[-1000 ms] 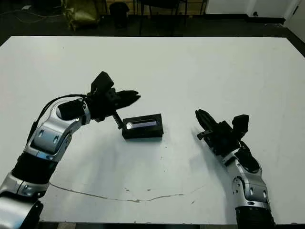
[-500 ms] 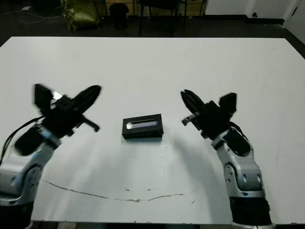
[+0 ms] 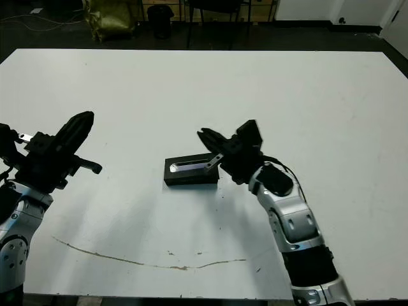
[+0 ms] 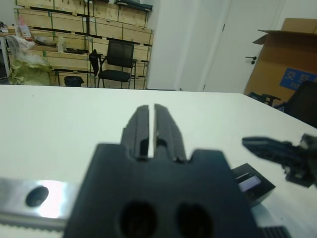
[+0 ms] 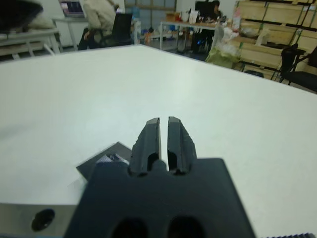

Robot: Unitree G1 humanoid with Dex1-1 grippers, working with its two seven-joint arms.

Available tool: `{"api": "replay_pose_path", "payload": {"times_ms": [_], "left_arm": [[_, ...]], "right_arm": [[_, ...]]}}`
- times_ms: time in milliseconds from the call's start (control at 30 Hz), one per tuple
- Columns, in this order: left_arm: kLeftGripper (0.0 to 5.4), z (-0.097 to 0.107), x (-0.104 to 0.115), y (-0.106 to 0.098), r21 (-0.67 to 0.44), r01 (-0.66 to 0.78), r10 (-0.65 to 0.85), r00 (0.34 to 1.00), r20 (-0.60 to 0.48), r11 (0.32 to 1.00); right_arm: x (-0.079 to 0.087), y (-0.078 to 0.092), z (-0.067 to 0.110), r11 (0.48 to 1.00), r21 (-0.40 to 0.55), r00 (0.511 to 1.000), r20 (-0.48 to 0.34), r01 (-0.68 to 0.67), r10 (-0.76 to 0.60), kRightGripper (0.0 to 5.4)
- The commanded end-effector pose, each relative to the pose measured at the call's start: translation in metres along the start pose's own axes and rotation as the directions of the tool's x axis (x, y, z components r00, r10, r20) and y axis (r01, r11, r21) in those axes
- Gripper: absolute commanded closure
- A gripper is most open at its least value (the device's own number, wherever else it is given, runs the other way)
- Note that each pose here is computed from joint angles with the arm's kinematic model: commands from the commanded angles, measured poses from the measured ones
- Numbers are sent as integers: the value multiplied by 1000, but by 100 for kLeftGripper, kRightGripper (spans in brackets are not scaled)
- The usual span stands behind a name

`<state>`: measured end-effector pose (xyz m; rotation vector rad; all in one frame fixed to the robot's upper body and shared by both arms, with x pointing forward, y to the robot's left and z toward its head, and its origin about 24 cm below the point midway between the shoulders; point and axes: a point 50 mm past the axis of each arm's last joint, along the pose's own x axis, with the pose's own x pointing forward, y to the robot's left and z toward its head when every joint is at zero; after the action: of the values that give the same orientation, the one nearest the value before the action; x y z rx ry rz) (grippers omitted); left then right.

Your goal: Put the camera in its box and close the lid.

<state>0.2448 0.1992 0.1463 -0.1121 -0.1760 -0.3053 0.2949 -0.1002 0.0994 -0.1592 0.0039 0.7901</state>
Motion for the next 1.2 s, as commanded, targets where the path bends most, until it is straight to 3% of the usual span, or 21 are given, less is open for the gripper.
{"api": "replay_pose_path", "payload": {"times_ms": [33, 667, 933, 1100, 1200], "left_arm": [[537, -2, 0, 1, -5, -9, 9, 1000, -17, 1000], [537, -2, 1, -1, -5, -5, 5, 1000, -27, 1000], [537, -3, 1, -1, -9, -1, 1, 1000, -21, 1000], [537, -3, 1, -2, -10, 1, -2, 1000, -20, 1000], [537, -3, 1, -2, -13, 0, -1, 1000, -22, 1000]], "right_arm": [[-1, 1, -11, 1000, -4, 998, -55, -6, 6, 540], [-25, 3, -65, 999, 42, 974, -228, -1, 11, 540], [-34, 2, -75, 999, 37, 966, -256, -18, 27, 540], [-36, 3, -74, 998, 61, 975, -219, -26, 39, 540], [-37, -2, -62, 997, 82, 990, -142, -3, 15, 540]]}}
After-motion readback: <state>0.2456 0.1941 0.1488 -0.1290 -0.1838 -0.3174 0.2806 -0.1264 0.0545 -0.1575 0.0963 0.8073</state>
